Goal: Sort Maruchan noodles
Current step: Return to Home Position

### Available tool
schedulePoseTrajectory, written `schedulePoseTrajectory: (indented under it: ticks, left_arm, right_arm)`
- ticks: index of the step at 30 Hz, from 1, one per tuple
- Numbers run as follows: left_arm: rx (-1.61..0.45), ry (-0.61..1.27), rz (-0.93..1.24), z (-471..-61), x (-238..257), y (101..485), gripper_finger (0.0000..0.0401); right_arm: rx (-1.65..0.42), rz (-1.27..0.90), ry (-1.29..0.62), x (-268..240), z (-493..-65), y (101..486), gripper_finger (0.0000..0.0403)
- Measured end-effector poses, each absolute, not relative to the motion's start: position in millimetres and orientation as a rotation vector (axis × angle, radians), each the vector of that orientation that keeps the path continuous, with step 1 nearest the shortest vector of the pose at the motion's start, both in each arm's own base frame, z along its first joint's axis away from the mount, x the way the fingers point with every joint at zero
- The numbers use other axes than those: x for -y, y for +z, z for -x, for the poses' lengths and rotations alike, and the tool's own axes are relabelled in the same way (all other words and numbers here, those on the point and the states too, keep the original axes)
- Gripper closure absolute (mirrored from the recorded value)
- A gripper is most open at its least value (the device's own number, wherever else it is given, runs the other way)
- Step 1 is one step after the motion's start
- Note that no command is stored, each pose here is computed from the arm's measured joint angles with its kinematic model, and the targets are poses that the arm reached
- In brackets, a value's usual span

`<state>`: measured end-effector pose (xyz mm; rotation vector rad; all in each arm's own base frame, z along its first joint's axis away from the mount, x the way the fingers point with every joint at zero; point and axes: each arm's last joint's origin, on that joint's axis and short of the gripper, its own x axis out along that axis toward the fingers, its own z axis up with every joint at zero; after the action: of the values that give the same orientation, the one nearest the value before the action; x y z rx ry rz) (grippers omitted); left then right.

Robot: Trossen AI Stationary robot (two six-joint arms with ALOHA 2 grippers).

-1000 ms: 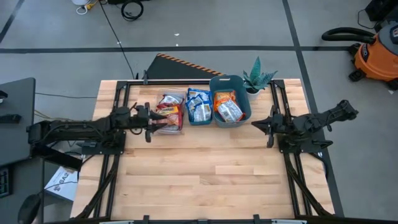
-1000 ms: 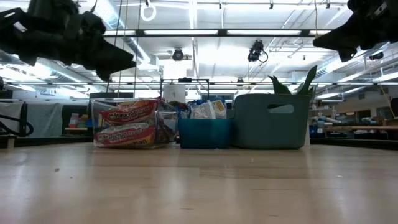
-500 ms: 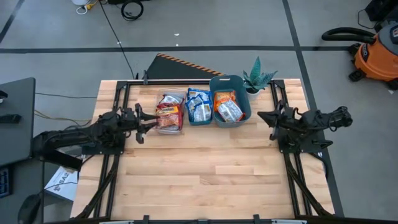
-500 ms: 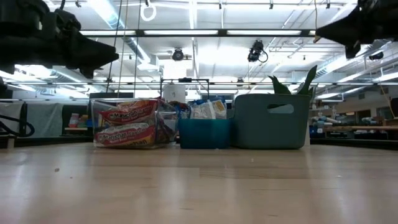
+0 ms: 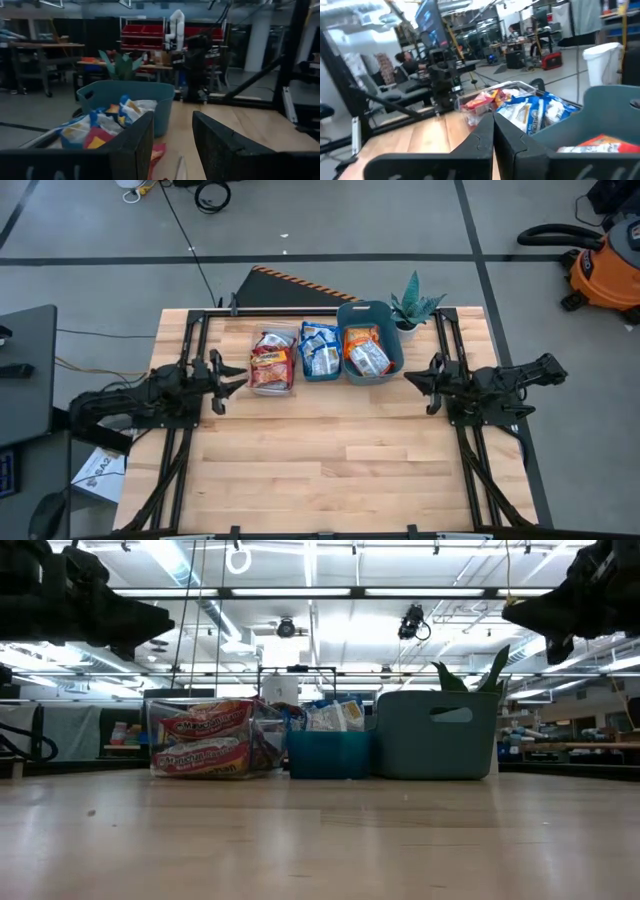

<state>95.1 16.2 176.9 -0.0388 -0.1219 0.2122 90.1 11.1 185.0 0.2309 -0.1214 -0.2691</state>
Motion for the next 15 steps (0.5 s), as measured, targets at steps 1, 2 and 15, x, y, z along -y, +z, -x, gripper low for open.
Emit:
schedulePoseTrajectory:
  ticks: [1,2,15]
  left_arm:
    - [0.122,0.202,0.041,-95.3,-15.2,176.9,0.0260]
    - [0.114,0.191,0.041,-95.6,-14.2,176.1,0.0260]
    - [0.123,0.129,0.255,-96.5,-9.9,175.7,0.0260]
  right_arm:
    - [0.129,-0.241,-0.273,-11.2,-90.9,182.6,0.0394]
    - [0.137,-0.261,-0.277,-11.4,-92.1,179.0,0.0393]
    - [0.149,-0.498,-0.249,-12.5,-94.1,174.2,0.0383]
